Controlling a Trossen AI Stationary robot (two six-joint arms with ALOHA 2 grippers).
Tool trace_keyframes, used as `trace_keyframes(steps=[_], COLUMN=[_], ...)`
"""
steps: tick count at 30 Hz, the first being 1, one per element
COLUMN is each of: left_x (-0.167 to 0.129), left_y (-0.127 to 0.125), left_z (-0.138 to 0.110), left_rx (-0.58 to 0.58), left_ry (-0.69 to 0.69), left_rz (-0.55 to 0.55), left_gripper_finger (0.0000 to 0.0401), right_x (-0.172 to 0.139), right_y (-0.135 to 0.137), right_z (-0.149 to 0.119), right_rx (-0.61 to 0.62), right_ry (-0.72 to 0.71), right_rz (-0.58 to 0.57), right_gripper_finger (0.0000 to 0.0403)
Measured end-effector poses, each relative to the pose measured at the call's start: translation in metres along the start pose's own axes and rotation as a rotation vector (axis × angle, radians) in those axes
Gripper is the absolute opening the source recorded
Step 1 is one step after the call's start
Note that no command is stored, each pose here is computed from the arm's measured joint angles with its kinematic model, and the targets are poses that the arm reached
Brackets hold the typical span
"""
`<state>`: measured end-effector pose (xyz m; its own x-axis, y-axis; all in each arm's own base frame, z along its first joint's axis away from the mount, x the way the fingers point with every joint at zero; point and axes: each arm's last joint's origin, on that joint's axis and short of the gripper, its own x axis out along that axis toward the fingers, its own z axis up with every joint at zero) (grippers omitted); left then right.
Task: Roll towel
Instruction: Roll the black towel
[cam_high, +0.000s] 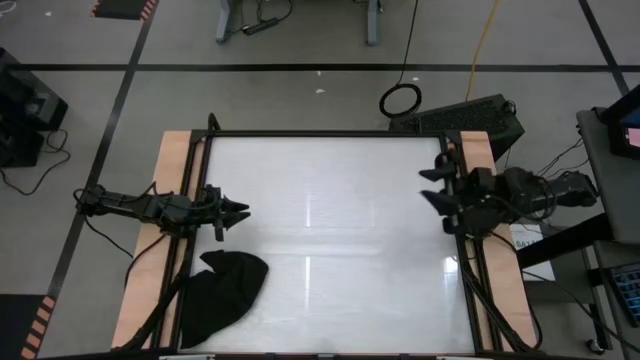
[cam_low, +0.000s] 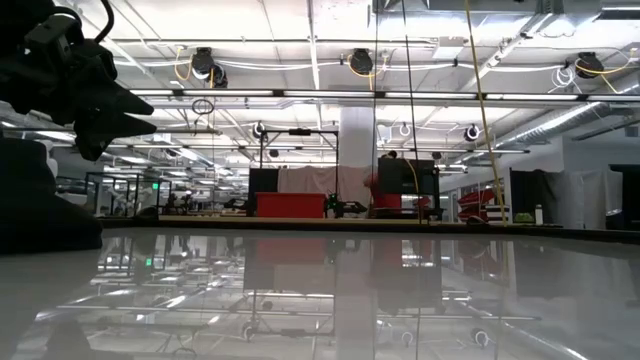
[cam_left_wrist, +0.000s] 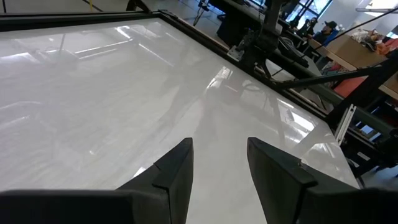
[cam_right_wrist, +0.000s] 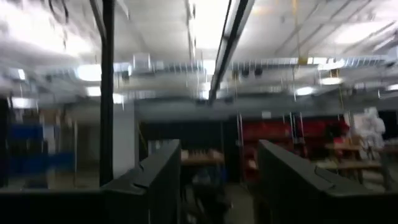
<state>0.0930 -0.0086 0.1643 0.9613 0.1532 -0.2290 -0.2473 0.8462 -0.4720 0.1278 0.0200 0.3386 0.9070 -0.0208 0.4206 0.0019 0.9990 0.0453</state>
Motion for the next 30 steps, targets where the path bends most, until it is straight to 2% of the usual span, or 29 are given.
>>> trace_keyframes(steps=[5,11,19,23,30], left_x=[0.000,0.000,0.000,0.000,0.000], left_y=[0.000,0.000,0.000,0.000,0.000], left_z=[0.000,0.000,0.000,0.000,0.000], left_rx=[0.000,0.000,0.000,-0.001,-0.002], left_ry=[0.000,0.000,-0.001,-0.002,-0.005], left_rz=[0.000,-0.001,-0.001,-0.001,-0.004], left_gripper_finger=[0.0157,0.0157,0.0157,0.0157,0.0157], right_x=[0.043,0.084,0.120,0.132,0.152], right_y=[0.009,0.019,0.031,0.035,0.044], right_z=[0.003,-0.017,-0.067,-0.099,-0.154], right_rx=[-0.088,-0.168,-0.183,-0.193,-0.158], right_ry=[0.236,0.440,0.627,0.703,0.705], right_rz=[0.042,0.068,0.159,0.167,0.259], right_gripper_finger=[0.0203,0.0203,0.0203,0.0203,0.0203])
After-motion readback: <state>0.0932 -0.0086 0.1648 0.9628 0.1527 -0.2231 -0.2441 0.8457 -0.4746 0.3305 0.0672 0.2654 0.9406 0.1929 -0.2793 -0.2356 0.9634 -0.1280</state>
